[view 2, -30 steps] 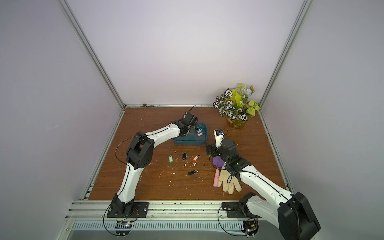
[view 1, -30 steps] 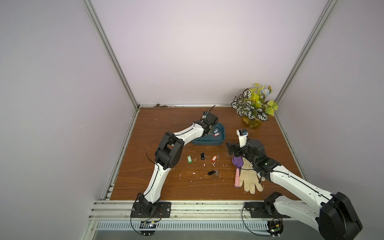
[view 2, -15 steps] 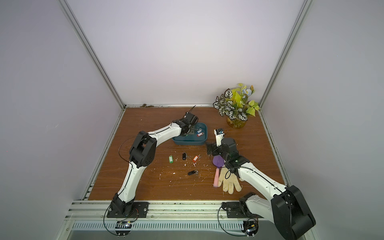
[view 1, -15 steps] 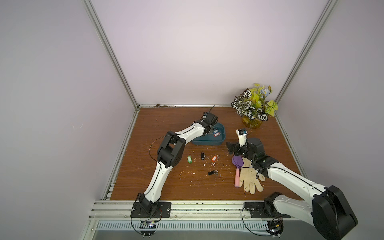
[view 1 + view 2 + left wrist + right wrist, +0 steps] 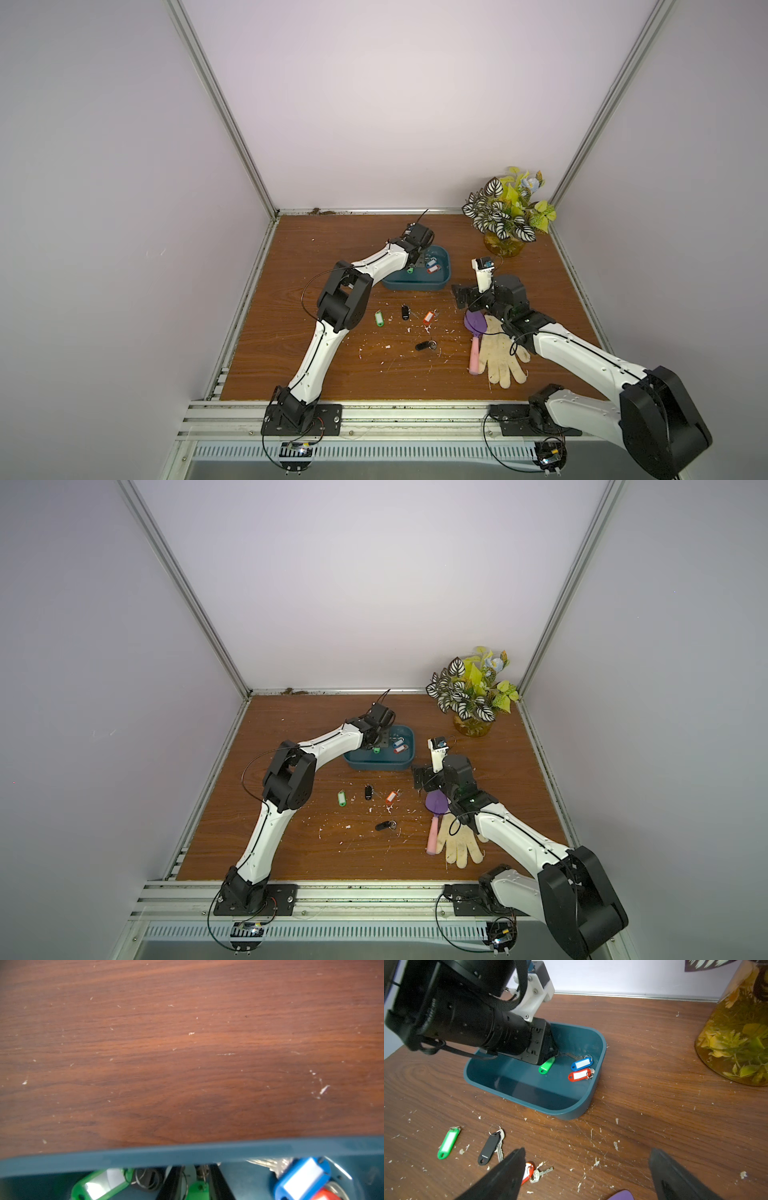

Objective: Take the keys out of the storage box
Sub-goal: Pick up the key from the storage box, then place the key at the center of the board.

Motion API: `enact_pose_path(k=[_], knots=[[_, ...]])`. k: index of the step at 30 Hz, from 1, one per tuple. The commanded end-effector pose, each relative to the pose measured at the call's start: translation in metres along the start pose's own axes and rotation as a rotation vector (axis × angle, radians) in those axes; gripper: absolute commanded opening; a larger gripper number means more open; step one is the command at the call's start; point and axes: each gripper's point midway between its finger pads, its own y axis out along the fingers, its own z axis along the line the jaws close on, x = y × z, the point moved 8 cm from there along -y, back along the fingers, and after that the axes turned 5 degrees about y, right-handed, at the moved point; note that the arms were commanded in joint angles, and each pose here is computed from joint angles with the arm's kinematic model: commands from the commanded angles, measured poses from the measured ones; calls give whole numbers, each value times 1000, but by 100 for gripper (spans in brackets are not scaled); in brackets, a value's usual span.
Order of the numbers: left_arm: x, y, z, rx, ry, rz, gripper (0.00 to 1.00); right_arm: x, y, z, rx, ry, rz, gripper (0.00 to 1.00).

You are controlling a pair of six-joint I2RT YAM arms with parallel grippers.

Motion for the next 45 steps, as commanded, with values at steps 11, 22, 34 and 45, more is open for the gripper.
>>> enact_pose_path(k=[11, 22, 34, 45], knots=[[7, -1, 4, 13, 17, 2, 0, 17, 1, 6, 51, 15, -60, 100], [21, -22, 4, 1, 26, -43, 0, 18, 0, 6, 60, 17, -65, 100], [38, -56, 2, -22, 35, -106, 0, 18, -2, 8, 80, 21, -76, 99], [46, -107, 2, -90, 36, -155, 0, 19, -3, 10, 108, 29, -90, 100]])
